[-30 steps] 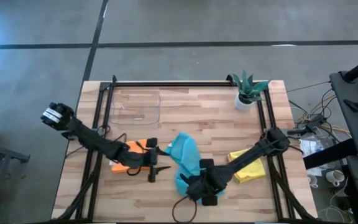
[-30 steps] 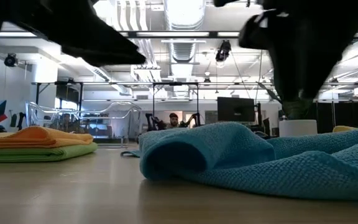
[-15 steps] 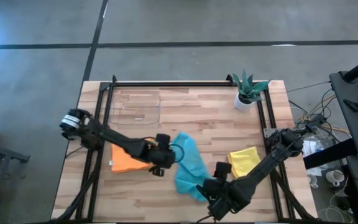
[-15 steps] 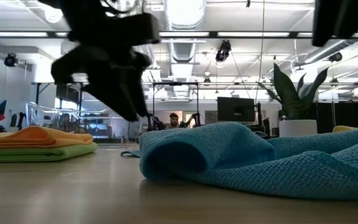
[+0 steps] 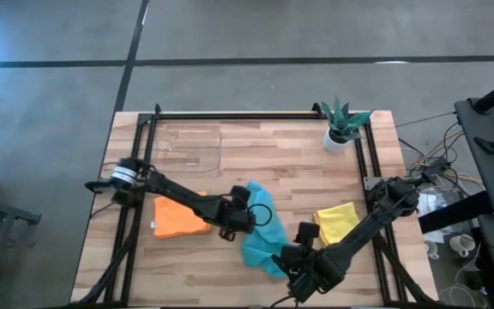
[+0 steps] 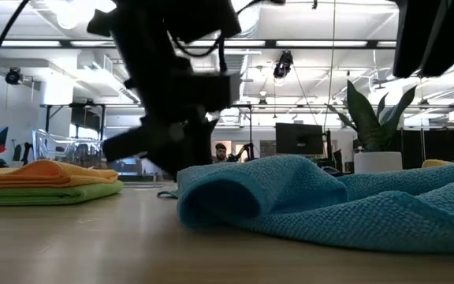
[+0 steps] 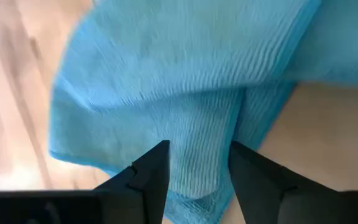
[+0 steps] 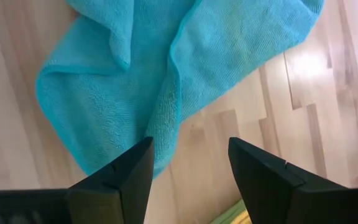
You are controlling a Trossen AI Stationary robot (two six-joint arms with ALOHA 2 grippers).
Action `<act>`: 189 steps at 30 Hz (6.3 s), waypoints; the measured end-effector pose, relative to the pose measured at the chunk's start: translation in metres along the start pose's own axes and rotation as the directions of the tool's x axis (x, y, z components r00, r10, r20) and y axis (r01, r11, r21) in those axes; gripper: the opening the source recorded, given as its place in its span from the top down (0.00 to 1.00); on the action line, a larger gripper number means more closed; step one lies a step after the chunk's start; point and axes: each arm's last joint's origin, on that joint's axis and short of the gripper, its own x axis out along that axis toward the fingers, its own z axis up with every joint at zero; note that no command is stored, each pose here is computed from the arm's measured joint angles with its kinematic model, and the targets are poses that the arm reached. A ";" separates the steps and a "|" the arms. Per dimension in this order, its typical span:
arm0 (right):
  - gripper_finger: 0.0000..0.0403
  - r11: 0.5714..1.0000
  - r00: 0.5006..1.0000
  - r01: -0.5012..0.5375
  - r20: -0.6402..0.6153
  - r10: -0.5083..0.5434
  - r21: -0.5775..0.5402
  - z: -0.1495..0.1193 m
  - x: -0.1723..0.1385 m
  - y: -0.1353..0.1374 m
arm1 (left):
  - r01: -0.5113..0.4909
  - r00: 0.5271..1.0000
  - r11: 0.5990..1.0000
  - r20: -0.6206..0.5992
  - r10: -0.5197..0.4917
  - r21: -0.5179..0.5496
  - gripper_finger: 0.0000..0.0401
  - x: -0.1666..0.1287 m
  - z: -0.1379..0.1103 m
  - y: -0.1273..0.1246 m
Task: Fold microfiber towels
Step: Fold the blue microfiber cloth
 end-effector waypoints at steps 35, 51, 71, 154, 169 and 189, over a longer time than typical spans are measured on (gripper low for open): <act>0.50 0.999 1.000 0.007 -0.010 -0.007 -0.035 -0.003 0.014 -0.001 | 0.091 0.996 0.992 0.011 -0.090 -0.090 0.96 0.006 -0.008 0.016; 0.50 0.977 0.985 -0.027 -0.159 0.062 0.214 -0.021 0.029 0.003 | 0.128 0.992 0.958 0.016 -0.128 -0.256 1.00 -0.085 -0.021 0.016; 0.60 0.786 0.917 -0.300 -0.062 0.393 0.541 -0.054 0.080 -0.036 | 0.166 0.985 0.957 0.095 -0.147 -0.237 1.00 -0.103 -0.018 -0.007; 0.98 0.942 0.902 -0.245 0.303 0.308 -0.230 0.004 -0.204 -0.110 | 0.471 0.645 0.882 0.669 -0.369 0.033 1.00 -0.299 -0.041 0.010; 0.98 0.963 0.954 0.249 -0.146 -0.262 -0.103 0.038 0.000 -0.177 | 0.347 0.916 0.850 0.335 -0.218 -0.396 1.00 -0.163 -0.091 0.029; 0.98 0.985 0.981 0.087 -0.158 -0.111 -0.151 0.024 0.069 -0.171 | 0.488 0.859 0.773 0.380 -0.344 -0.405 1.00 -0.129 -0.091 0.006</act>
